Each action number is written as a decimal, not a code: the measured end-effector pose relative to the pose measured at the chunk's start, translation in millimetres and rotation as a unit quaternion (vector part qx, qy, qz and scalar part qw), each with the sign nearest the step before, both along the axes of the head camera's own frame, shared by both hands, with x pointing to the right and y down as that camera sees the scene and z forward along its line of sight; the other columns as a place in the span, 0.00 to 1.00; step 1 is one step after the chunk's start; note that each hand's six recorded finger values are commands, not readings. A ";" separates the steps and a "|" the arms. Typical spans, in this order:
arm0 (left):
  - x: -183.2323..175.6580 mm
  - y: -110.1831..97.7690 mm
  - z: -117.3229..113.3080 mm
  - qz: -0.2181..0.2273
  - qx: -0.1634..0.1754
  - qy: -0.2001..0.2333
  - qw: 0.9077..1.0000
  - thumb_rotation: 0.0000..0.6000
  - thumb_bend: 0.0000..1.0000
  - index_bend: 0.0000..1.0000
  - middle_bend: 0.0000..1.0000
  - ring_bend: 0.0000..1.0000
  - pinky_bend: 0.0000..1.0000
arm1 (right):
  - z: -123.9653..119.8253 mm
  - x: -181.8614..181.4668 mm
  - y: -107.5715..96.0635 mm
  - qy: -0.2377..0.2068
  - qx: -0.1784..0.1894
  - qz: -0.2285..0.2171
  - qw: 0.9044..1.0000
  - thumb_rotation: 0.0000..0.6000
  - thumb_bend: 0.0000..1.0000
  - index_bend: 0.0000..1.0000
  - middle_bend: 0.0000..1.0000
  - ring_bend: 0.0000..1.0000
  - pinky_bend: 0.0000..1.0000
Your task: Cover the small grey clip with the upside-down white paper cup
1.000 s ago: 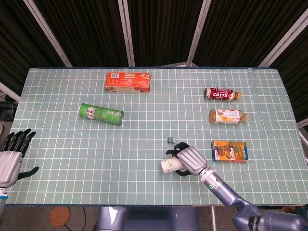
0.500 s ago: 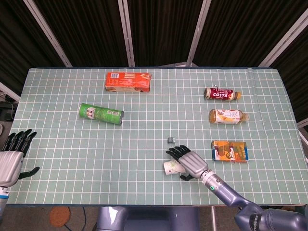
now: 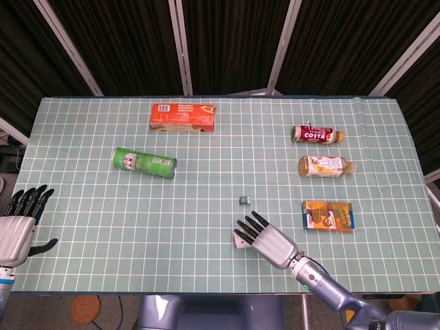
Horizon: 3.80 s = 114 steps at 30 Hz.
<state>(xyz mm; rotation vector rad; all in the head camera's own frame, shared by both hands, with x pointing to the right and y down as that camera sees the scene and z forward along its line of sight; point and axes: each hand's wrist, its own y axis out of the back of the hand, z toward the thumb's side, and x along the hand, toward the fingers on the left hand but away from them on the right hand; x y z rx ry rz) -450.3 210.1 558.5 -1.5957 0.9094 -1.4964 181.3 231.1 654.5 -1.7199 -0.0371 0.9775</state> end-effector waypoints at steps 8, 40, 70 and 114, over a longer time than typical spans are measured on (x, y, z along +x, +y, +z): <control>-2.0 -0.9 1.9 -0.003 -0.001 -0.004 1.000 1.00 0.00 0.00 0.00 0.00 0.00 | 7.3 -28.3 18.3 0.023 0.039 -0.085 0.995 1.00 0.15 0.00 0.00 0.00 0.00; -4.4 -3.2 3.7 -0.007 -0.004 -0.004 1.000 1.00 0.00 0.00 0.00 0.00 0.00 | 37.1 -57.1 -0.7 0.118 0.049 -0.025 0.992 1.00 0.18 0.00 0.06 0.00 0.00; -3.5 -3.1 3.5 -0.007 -0.006 0.000 1.000 1.00 0.00 0.00 0.00 0.00 0.00 | 10.0 -68.7 -36.2 -0.024 0.043 0.076 0.996 1.00 0.27 0.33 0.41 0.27 0.23; -8.7 -7.6 1.8 -0.019 -0.011 0.009 1.000 1.00 0.00 0.00 0.00 0.00 0.00 | 76.5 -35.4 -109.9 -0.268 -0.105 0.466 0.837 1.00 0.27 0.32 0.37 0.23 0.19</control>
